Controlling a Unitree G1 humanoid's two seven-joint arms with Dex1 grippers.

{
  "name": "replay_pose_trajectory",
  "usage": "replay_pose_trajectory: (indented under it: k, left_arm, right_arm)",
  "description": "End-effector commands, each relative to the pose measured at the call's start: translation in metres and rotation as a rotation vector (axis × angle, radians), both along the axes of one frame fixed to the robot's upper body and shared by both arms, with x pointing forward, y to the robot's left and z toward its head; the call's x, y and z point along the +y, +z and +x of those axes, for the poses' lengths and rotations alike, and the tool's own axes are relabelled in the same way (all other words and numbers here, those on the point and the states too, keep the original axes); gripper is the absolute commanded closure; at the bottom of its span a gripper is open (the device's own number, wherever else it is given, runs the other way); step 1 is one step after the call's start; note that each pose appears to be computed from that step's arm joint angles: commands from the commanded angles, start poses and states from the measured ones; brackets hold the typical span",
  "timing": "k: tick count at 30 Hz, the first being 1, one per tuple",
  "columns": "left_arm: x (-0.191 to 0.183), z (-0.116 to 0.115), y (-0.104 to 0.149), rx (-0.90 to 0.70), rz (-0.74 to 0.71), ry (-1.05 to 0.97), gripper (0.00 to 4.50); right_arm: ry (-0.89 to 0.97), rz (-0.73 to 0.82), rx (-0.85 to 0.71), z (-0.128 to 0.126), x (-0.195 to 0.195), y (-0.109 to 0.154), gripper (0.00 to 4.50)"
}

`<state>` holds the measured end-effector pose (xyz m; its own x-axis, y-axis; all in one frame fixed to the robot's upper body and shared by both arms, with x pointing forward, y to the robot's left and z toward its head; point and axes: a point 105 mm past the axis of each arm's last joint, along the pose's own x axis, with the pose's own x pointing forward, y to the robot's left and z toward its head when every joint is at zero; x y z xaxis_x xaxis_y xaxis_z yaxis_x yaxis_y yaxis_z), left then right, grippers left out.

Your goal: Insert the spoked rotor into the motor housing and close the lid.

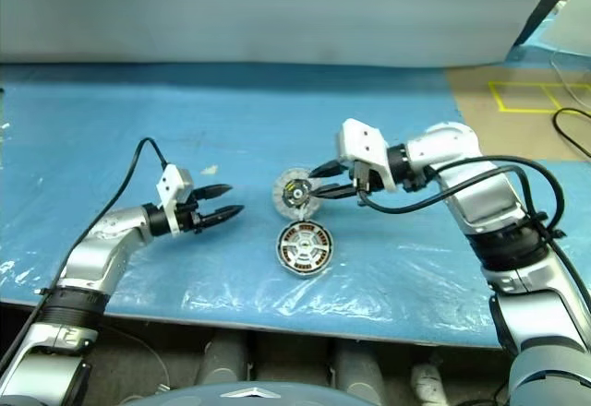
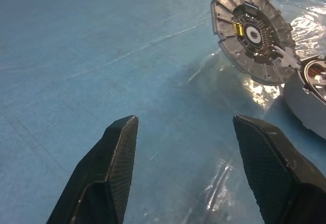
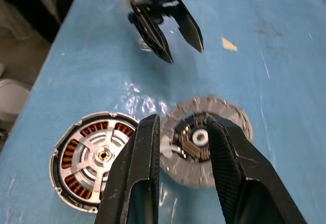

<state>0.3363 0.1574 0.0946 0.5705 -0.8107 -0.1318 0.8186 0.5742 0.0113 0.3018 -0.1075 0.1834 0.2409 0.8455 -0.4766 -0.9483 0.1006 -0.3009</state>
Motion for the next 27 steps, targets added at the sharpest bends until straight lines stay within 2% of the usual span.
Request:
replay_pose_trajectory:
  k: [1,4,7,10,11,17,24,27]
  left_arm:
    - [-0.005,0.021,0.016,-0.017,-0.116,0.006,1.54]
    - [-0.018,0.032,0.008,0.049,-0.158,-0.050,2.22]
    - [-0.038,0.045,0.004,0.086,-0.176,-0.077,3.21]
    - [-0.053,0.049,-0.001,0.142,-0.208,-0.128,4.25]
    - [-0.055,0.050,-0.001,0.142,-0.214,-0.136,4.46]
    - [-0.061,0.060,-0.001,0.204,-0.227,-0.119,4.46]
    - [-0.083,0.056,0.008,0.283,-0.273,-0.228,4.46]
    - [-0.100,0.051,0.003,0.330,-0.261,-0.282,4.46]
  right_arm:
    - [-0.078,0.042,-0.050,-0.003,-0.004,0.008,2.99]
    - [-0.129,0.083,-0.039,-0.005,-0.001,0.006,2.98]
    - [-0.165,0.091,-0.024,-0.008,0.000,-0.001,2.98]
    - [-0.190,0.077,-0.024,-0.012,-0.003,-0.006,2.98]
    - [-0.197,0.073,-0.026,-0.013,-0.004,-0.007,2.98]
    - [-0.231,0.024,-0.035,-0.025,-0.015,-0.010,2.98]
    - [-0.280,0.008,-0.017,-0.038,-0.023,-0.011,2.98]
    - [-0.316,-0.007,-0.021,-0.042,-0.028,-0.012,2.98]
